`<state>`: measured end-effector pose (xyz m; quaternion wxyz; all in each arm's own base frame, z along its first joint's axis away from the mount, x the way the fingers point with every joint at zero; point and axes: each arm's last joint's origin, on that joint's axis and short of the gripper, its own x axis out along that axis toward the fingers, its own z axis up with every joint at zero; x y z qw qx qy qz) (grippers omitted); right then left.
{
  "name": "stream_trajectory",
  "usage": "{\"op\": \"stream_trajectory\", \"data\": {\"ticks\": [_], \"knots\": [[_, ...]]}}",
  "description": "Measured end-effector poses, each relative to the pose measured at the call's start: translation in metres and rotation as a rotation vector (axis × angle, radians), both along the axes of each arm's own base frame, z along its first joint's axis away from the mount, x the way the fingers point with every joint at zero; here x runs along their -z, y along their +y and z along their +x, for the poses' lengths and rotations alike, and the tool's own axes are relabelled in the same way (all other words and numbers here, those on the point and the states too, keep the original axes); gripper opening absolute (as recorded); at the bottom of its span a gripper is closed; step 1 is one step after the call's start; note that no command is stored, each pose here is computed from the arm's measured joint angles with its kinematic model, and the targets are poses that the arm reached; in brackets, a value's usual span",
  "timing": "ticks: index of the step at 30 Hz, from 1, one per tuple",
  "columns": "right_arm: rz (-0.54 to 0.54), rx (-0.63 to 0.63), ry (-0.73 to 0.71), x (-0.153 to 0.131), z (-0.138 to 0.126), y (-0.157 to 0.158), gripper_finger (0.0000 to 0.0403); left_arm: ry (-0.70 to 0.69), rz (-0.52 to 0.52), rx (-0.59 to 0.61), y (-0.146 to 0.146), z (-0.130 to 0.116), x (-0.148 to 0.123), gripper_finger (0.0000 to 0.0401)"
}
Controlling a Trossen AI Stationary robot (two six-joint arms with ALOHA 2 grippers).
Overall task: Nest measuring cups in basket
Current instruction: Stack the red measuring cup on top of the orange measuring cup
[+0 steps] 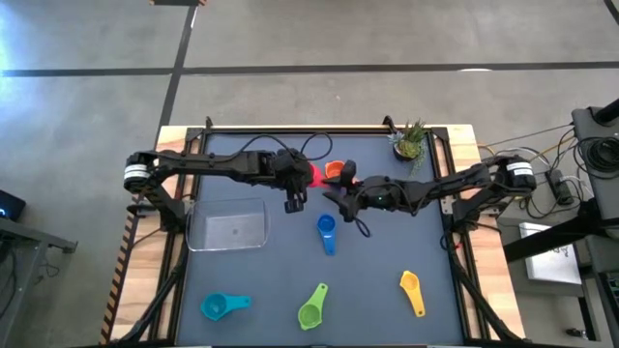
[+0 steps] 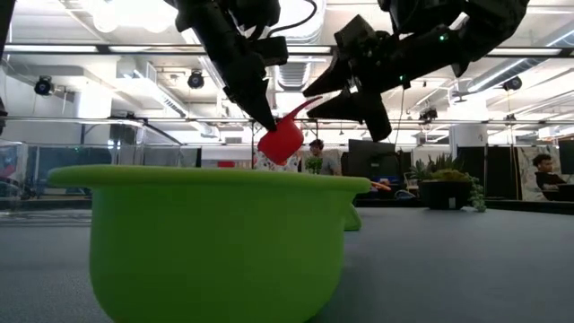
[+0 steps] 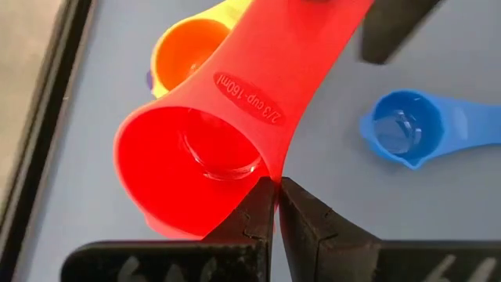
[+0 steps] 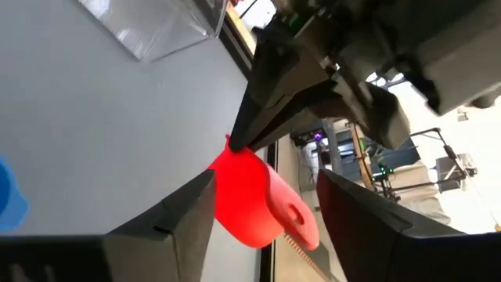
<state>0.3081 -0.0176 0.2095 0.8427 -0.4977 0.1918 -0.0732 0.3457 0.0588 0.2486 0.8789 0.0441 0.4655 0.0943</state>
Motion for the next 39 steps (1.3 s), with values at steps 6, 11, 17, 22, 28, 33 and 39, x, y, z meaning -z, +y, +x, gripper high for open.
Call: {"op": "stream_trajectory", "data": {"ticks": [6,11,17,22,28,33,39], "knots": [[-0.038,0.072,0.013,0.002,0.006,-0.002,0.0140,0.001,-0.019,0.003,-0.001,0.000,0.000,0.0000],[-0.041,0.080,0.008,0.000,0.006,-0.003,0.0087,0.001,-0.027,0.008,-0.001,0.000,0.000,0.0000],[-0.042,0.080,0.027,0.001,0.005,-0.003,0.0020,0.004,-0.029,0.006,-0.001,-0.001,0.001,0.0000],[-0.043,0.091,0.049,0.003,0.004,-0.003,0.0009,0.000,-0.043,-0.015,-0.001,-0.001,0.001,0.0001],[-0.073,0.187,0.087,0.004,0.000,-0.004,0.0009,0.018,-0.042,-0.018,-0.001,-0.002,0.001,0.0045],[-0.085,0.300,0.102,-0.002,-0.008,-0.007,0.0009,0.035,-0.014,-0.040,0.000,-0.007,-0.003,0.0099],[-0.026,0.366,0.096,-0.007,-0.030,-0.009,0.0008,-0.013,0.017,-0.089,-0.002,-0.025,-0.011,0.0131]]}}
